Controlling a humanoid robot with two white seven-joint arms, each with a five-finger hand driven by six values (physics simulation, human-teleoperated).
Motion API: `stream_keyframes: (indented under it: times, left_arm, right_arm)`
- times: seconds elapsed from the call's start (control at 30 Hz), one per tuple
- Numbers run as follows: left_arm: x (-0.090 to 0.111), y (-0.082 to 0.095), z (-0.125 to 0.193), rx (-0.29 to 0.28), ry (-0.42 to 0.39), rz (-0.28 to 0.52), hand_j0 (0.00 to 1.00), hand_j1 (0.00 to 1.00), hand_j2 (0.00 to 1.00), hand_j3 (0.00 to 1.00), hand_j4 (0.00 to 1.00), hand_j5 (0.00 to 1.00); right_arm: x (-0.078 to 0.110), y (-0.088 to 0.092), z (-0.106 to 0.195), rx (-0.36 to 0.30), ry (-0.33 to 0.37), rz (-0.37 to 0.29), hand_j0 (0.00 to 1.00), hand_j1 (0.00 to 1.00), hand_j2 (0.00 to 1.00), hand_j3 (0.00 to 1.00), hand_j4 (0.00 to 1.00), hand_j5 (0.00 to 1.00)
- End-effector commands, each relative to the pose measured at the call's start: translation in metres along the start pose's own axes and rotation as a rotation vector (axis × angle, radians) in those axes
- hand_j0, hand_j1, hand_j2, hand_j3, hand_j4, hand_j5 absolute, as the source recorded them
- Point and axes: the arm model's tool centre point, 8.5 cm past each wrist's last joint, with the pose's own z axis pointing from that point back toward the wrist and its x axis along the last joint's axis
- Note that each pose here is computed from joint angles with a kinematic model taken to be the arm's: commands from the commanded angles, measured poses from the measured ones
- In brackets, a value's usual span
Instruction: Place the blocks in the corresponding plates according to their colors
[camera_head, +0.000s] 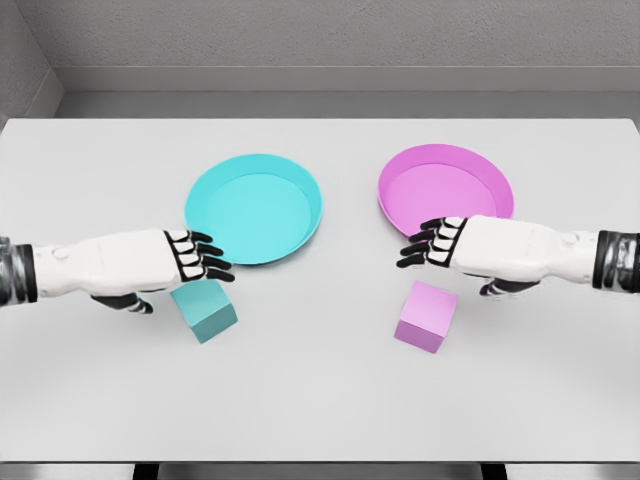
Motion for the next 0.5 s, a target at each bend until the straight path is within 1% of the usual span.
stream_keyframes:
  times: [0.0,0.1,0.17,0.2,0.23,0.27,0.3,0.37,0.47]
  left_arm:
    - [0.004,-0.002,-0.003,-0.011,-0.013,0.006,1.0,1.0,1.0,1.0,1.0,1.0]
    - [0.006,-0.005,-0.007,-0.017,-0.026,0.012,1.0,1.0,1.0,1.0,1.0,1.0]
    - [0.01,-0.007,-0.016,-0.013,-0.047,0.018,1.0,1.0,1.0,1.0,1.0,1.0]
    - [0.01,-0.008,-0.017,-0.018,-0.047,0.008,1.0,1.0,1.0,1.0,1.0,1.0]
    - [0.012,-0.01,-0.023,-0.025,-0.051,-0.015,1.0,1.0,1.0,1.0,1.0,1.0]
    - [0.012,-0.009,-0.025,-0.029,-0.05,-0.03,1.0,1.0,1.0,1.0,1.0,1.0]
    - [0.012,-0.01,-0.026,-0.031,-0.05,-0.033,1.0,1.0,1.0,1.0,1.0,1.0]
    - [0.011,-0.014,-0.026,-0.066,-0.038,-0.079,1.0,1.0,1.0,1.0,1.0,1.0]
    - [0.01,-0.013,-0.026,-0.072,-0.033,-0.094,1.0,1.0,1.0,1.0,1.0,1.0]
  right_arm:
    - [0.01,0.017,-0.016,0.086,-0.05,-0.028,1.0,1.0,1.0,1.0,1.0,1.0]
    - [0.011,0.017,-0.017,0.093,-0.055,-0.025,1.0,1.0,1.0,1.0,1.0,1.0]
    - [0.011,0.019,-0.017,0.12,-0.056,-0.023,1.0,1.0,1.0,1.0,1.0,1.0]
    - [0.01,0.019,-0.017,0.135,-0.054,-0.019,1.0,1.0,1.0,1.0,1.0,1.0]
    - [0.01,0.018,-0.017,0.135,-0.055,-0.017,1.0,1.0,1.0,1.0,1.0,1.0]
    - [0.01,0.015,-0.018,0.131,-0.056,-0.012,1.0,1.0,1.0,1.0,1.0,1.0]
    - [0.012,0.007,-0.028,0.107,-0.075,0.001,1.0,1.0,1.0,1.0,1.0,1.0]
    - [0.016,0.009,-0.034,0.118,-0.096,0.001,1.0,1.0,1.0,1.0,1.0,1.0]
    - [0.015,0.01,-0.035,0.12,-0.086,-0.006,1.0,1.0,1.0,1.0,1.0,1.0]
